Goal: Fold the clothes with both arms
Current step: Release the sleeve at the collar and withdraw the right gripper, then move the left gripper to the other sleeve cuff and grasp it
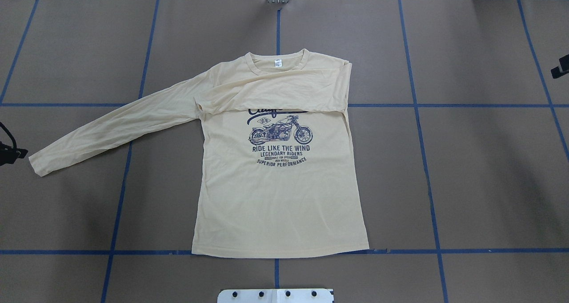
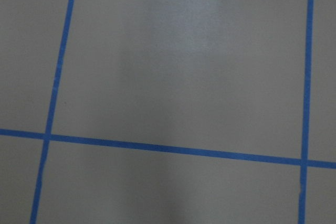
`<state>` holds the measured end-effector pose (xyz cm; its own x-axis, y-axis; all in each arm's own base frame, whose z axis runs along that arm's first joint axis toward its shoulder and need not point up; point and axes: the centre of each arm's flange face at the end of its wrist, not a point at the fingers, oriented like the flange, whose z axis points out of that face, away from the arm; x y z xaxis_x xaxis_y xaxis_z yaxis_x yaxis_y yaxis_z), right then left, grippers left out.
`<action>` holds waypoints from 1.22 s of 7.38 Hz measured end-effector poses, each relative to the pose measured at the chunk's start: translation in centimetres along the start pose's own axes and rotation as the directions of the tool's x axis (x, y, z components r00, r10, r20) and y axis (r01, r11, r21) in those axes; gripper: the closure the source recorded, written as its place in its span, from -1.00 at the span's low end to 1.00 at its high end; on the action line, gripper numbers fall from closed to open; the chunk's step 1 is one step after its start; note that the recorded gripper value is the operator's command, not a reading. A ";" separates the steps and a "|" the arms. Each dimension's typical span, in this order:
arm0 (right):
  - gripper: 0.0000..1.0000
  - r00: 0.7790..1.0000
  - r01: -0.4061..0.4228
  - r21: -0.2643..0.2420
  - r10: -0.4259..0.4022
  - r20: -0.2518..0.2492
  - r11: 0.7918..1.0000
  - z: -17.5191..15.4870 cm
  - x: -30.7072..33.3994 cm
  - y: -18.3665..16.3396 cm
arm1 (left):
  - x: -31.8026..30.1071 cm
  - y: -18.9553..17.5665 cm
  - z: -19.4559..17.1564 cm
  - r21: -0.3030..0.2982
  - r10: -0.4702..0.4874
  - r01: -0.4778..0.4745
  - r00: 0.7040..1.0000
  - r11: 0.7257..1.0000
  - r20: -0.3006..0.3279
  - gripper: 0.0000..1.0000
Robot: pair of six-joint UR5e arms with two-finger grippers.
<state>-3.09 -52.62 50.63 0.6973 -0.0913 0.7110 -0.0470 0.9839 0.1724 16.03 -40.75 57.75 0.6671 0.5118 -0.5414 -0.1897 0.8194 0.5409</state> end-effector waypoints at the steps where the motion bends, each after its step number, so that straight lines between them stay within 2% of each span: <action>1: -0.99 1.000 0.000 0.000 0.000 0.000 1.000 0.0 0.5 0.4 | -0.3 0.8 1.5 0.008 0.006 -0.006 1.000 1.000 0.000 -0.78; 6: -0.99 1.000 -0.005 0.001 0.005 -0.001 1.000 0.0 0.8 0.7 | 2.2 2.7 5.6 -0.043 0.054 -0.055 0.998 0.998 -0.038 -0.50; 7: -0.99 1.000 -0.006 0.001 0.006 -0.001 1.000 0.0 0.8 0.7 | 2.4 2.7 6.4 -0.052 0.058 -0.060 0.997 0.997 -0.041 -0.39; 9: -0.99 1.000 -0.007 0.002 0.007 -0.001 1.000 0.0 0.7 0.7 | 2.6 2.1 7.5 -0.060 0.063 -0.066 0.997 0.996 -0.045 0.04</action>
<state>-2.59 -51.96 51.26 0.6974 -0.0842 0.7118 -0.0532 0.9843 0.1685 22.76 -39.61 62.35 0.6206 0.5738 -0.5345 -0.2758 0.7978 0.5361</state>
